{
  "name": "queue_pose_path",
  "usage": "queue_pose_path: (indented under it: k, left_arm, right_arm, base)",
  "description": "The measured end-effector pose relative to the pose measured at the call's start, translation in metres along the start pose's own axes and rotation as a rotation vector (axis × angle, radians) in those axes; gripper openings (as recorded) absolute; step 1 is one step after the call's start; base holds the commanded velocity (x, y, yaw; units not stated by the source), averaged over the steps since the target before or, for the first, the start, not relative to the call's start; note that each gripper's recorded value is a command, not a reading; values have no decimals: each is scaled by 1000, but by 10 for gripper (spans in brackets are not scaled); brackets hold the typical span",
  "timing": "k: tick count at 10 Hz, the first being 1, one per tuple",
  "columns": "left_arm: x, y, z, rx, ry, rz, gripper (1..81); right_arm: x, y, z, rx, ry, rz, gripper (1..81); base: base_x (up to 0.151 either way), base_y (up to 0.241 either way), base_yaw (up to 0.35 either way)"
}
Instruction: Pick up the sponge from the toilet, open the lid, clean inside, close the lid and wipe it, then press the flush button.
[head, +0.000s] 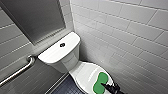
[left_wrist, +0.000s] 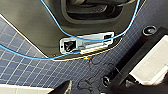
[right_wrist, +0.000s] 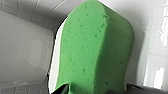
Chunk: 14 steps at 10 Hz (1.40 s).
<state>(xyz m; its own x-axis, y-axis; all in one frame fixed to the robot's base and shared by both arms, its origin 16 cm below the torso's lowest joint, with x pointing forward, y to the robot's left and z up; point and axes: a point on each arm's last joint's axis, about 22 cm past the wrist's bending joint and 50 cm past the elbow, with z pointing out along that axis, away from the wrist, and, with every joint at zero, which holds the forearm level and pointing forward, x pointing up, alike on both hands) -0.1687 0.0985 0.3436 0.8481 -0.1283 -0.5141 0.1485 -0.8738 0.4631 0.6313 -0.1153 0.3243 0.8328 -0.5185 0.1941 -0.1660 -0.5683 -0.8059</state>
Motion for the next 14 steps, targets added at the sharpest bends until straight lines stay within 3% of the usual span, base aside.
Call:
queue_pose_path:
  k: [3,12,13,14]
  left_arm:
    - [0,0,0,0,0,-12,811]
    - [-4,1,0,-2,-17,-34,811]
    - [-4,1,0,-2,-18,-34,811]
    - [-4,1,0,-2,-18,-34,811]
  right_arm:
    - [-7,-3,-1,23,-1,-43,811]
    - [2,-1,-2,39,49,-66,811]
    - [5,0,0,38,54,-64,10]
    - [4,-1,1,39,55,-67,10]
  base:
    - [0,0,0]
    - [0,0,0]
    - [0,0,0]
    - [0,0,0]
